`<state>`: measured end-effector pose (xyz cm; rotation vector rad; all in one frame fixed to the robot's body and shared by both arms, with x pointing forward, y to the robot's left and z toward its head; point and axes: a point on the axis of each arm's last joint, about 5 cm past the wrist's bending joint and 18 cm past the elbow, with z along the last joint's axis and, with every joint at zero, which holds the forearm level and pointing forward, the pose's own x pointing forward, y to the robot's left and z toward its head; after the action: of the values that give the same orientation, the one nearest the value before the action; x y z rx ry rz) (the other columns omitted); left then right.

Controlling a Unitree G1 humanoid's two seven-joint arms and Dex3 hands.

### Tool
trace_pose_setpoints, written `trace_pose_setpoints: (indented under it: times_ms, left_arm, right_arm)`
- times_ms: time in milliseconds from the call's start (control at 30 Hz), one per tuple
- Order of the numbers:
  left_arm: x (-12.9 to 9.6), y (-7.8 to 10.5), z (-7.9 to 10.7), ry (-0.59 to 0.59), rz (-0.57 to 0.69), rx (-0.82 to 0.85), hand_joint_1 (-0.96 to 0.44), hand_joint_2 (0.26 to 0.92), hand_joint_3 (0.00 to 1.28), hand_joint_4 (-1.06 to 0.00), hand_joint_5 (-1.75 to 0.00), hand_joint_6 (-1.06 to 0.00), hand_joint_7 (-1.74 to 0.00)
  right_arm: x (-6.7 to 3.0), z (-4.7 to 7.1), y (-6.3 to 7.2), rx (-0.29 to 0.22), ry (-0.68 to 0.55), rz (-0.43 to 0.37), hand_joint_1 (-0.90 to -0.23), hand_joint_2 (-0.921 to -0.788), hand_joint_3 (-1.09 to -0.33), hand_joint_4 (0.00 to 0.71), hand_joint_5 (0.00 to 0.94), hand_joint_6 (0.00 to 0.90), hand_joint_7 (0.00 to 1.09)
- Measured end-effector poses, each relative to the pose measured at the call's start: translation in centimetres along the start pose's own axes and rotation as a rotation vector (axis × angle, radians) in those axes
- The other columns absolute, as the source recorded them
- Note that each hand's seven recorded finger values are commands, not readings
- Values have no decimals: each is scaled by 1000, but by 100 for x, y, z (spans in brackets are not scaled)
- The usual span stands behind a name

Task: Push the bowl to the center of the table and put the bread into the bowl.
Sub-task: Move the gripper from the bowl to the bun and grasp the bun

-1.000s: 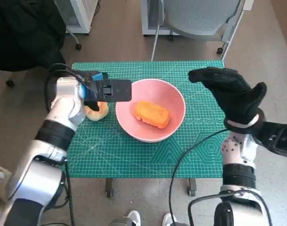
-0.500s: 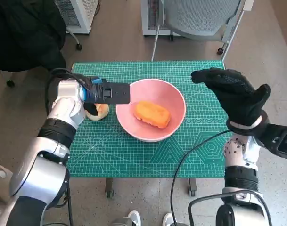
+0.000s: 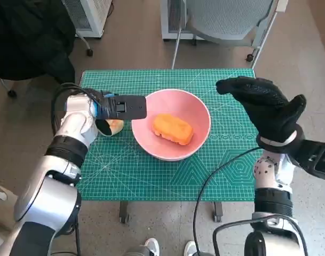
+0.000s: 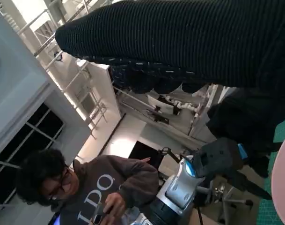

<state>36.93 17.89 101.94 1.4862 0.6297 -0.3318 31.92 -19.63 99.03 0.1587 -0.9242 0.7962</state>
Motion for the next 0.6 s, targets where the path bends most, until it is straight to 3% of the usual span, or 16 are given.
trace_pose_setpoints:
  times_ms: [67, 200, 333, 433, 600]
  left_arm:
    - [2, -4, 0, 2, -3, -3, -296, 703, 10, -14, -1469, -119, 0]
    - [7, -13, 0, 5, -9, -12, -286, 704, 6, -45, -1211, -117, -1]
    - [15, -30, 8, 3, -20, -29, -271, 704, 3, -75, -1179, -117, -1]
    - [22, -41, 10, 3, -24, -35, -242, 702, 3, -84, -1222, -117, 0]
    - [41, -75, 5, 6, -19, -49, -193, 702, 6, -83, -1517, -121, -1]
  right_arm:
    - [0, 0, 0, 0, 0, 0, -647, -921, -682, 176, 0, 232, 2]
    - [1, -1, 1, 0, 1, 1, -647, -921, -676, 177, 1, 234, 2]
    - [0, -3, 1, 1, 2, 1, -647, -921, -674, 178, 1, 234, 3]
    - [0, -4, 2, 1, 2, 1, -648, -921, -674, 178, 1, 235, 3]
    - [2, -1, 1, 2, 2, 2, -649, -921, -673, 179, 1, 235, 3]
